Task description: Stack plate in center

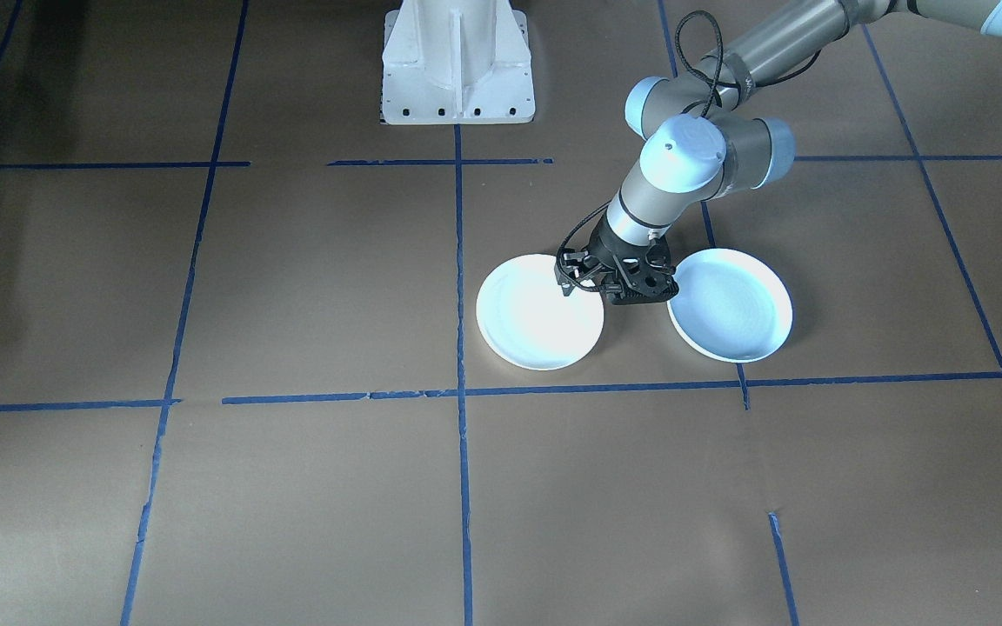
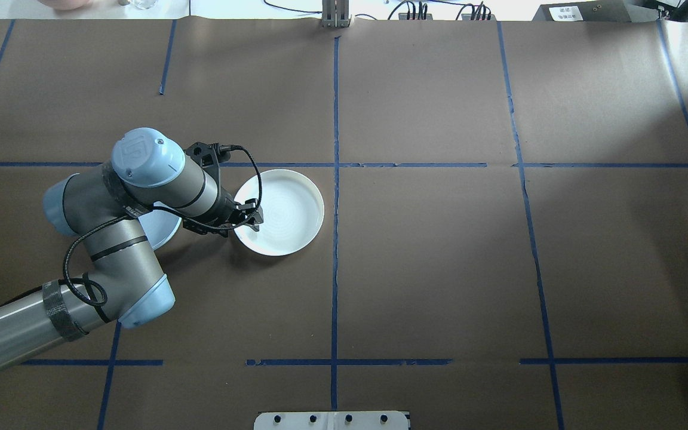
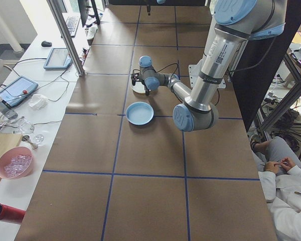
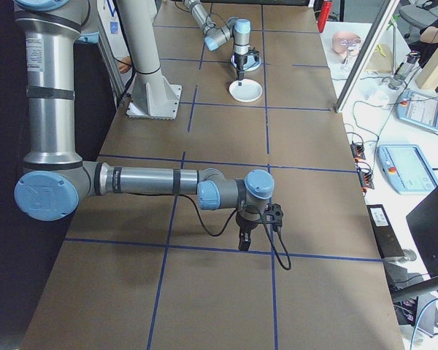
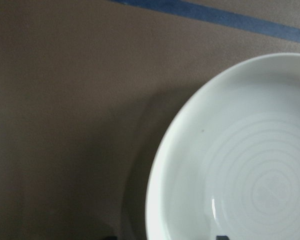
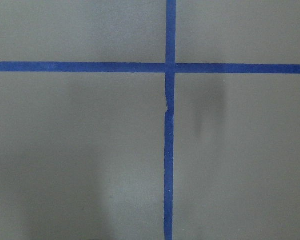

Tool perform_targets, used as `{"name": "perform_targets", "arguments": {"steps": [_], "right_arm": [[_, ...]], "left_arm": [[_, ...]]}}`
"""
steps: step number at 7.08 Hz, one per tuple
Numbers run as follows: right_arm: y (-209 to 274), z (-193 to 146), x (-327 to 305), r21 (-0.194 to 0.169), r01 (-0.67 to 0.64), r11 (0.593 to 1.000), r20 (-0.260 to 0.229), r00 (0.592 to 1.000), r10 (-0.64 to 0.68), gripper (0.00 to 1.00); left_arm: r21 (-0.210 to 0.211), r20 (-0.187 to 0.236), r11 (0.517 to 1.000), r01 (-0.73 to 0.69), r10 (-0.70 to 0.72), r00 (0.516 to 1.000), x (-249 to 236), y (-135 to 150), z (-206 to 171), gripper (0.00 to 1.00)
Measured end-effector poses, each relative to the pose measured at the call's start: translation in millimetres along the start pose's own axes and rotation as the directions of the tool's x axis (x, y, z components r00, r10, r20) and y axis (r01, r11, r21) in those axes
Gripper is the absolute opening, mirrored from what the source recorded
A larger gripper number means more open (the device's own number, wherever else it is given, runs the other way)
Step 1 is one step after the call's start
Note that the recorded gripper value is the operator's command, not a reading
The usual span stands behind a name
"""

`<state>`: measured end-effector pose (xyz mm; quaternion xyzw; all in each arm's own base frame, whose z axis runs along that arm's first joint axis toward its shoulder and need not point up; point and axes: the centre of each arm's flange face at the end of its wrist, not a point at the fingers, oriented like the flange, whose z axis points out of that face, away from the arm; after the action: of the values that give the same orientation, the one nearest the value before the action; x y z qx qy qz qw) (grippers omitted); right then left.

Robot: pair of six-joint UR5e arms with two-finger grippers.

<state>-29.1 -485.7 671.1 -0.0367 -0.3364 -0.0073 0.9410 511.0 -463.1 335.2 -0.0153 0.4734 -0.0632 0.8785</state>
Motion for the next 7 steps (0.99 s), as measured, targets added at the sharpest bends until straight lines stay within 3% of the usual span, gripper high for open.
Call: {"name": "perform_targets", "arguments": {"steps": [3, 4, 7], "right_arm": [[0.0, 0.0, 0.0, 0.000, 0.000, 1.000, 0.000, 1.000, 0.000, 1.00], [0.0, 0.0, 0.0, 0.000, 0.000, 1.000, 0.000, 1.000, 0.000, 1.00], [0.0, 0.0, 0.0, 0.000, 0.000, 1.000, 0.000, 1.000, 0.000, 1.00]], "left_arm": [[0.011, 0.001, 1.000, 0.006, -0.006, 1.000, -1.0, -4.7, -3.0, 0.07], [0.011, 0.000, 1.000, 0.008, -0.008, 1.000, -1.0, -5.3, -4.0, 0.00], [0.027, -0.011, 0.999, 0.023, -0.023, 1.000, -4.2, -17.4, -17.2, 0.00]]}}
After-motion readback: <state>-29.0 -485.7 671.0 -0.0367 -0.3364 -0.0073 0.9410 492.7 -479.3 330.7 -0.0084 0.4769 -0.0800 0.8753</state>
